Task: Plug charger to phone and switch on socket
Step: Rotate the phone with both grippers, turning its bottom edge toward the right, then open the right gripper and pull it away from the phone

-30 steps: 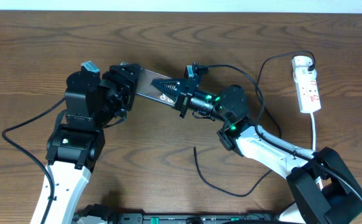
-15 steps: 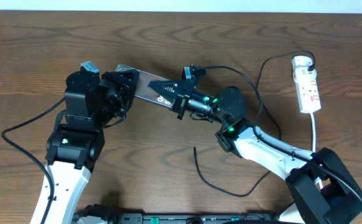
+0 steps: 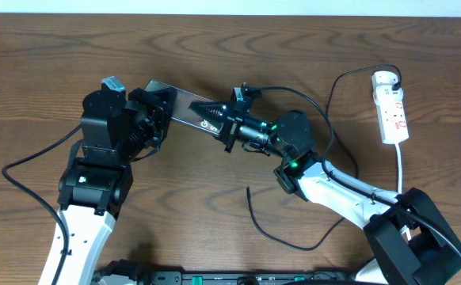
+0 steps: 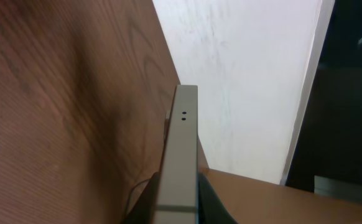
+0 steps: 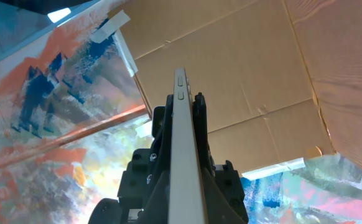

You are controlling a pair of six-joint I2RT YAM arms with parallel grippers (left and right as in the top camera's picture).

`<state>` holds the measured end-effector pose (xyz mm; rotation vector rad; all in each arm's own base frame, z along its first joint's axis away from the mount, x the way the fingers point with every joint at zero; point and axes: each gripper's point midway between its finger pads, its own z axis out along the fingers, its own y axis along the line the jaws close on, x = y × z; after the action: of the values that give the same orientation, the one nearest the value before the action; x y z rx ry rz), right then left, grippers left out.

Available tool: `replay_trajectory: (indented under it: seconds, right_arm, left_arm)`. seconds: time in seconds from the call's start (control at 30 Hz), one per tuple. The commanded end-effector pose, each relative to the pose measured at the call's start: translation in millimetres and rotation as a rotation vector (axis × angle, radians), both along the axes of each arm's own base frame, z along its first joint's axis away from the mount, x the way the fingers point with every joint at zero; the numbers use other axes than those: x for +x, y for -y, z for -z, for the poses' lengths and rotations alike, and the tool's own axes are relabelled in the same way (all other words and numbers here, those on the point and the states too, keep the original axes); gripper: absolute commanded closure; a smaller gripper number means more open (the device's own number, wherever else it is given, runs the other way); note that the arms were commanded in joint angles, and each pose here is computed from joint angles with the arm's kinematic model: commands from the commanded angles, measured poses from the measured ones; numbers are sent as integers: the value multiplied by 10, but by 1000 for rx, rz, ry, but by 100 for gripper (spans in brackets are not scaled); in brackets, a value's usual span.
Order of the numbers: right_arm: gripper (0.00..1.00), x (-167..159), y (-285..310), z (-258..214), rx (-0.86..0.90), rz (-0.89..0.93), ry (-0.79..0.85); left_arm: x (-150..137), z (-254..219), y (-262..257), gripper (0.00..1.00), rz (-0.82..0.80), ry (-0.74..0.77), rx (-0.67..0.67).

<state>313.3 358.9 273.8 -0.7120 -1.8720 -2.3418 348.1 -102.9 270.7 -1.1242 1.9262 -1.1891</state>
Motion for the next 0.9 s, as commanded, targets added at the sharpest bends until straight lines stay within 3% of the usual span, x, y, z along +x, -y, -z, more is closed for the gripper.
replay_trajectory:
  seconds: [0.0, 0.33, 0.4, 0.5, 0.57, 0.87]
  right_arm:
    - [96, -121, -67, -183, 1, -35, 125]
    - [61, -99, -58, -186, 2, -23, 124]
    - [46, -97, -57, -187, 3, -21, 124]
    - [14, -97, -57, -187, 3, -21, 124]
    - [1, -98, -57, -187, 3, -22, 124]
    - [1, -66, 5, -277, 21, -5, 178]
  left_arm:
    - [6, 11, -17, 93, 2, 2, 26]
    - [6, 12, -17, 93, 2, 2, 27]
    - [6, 12, -18, 92, 2, 2, 27]
    - [7, 11, -19, 93, 3, 4, 31]
    - [9, 13, -26, 93, 0, 6, 36]
    - [61, 3, -255, 93, -52, 6, 27]
